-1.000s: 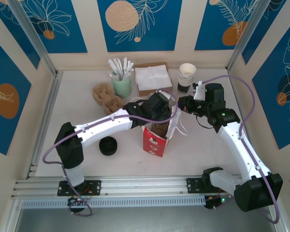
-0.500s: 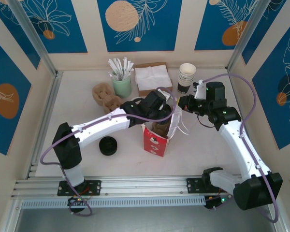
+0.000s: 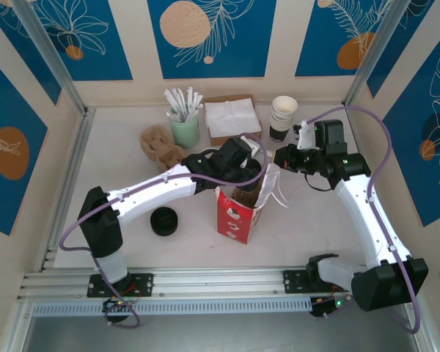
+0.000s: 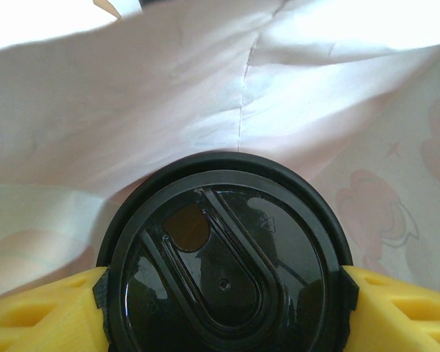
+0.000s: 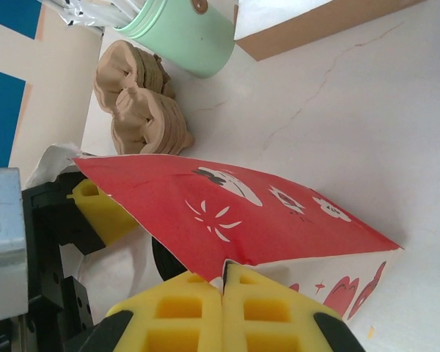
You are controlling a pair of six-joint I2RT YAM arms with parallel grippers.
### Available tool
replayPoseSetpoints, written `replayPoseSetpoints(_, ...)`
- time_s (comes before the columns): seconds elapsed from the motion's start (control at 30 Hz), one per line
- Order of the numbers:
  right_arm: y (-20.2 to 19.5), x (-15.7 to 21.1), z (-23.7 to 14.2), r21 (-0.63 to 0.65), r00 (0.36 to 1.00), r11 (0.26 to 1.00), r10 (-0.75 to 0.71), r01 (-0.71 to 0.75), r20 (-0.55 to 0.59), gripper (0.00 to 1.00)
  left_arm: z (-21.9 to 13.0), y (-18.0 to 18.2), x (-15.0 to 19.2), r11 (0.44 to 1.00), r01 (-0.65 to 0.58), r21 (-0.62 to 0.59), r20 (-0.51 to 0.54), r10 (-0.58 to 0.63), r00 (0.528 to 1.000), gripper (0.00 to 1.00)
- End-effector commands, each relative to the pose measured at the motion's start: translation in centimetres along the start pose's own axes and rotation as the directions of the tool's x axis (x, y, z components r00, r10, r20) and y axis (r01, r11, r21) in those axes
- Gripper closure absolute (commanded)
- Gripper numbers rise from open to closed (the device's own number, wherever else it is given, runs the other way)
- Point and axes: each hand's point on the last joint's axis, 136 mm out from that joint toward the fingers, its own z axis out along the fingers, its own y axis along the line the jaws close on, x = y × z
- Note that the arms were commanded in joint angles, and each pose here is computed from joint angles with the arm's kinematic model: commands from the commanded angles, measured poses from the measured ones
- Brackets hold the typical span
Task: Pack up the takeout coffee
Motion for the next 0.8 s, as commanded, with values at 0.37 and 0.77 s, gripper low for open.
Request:
replayPoseSetpoints(0.37, 4.5, -5.2, 2.3, -0.176, 0.989, 0.979, -0.084, 0.104, 0.122, 1.0, -1.9, 1.4, -3.4, 0.998, -0.015, -0.059, 0.081, 0.019, 0.997, 0.26)
replayPoseSetpoints(0.77, 6.0, -5.4, 2.0, -0.207, 0.96, 0.949, -0.199, 0.239, 0.198, 1.0, -1.6, 4.1, -2.2, 0.979, 0.001, -0.205, 0.067, 0.013, 0.998, 0.26)
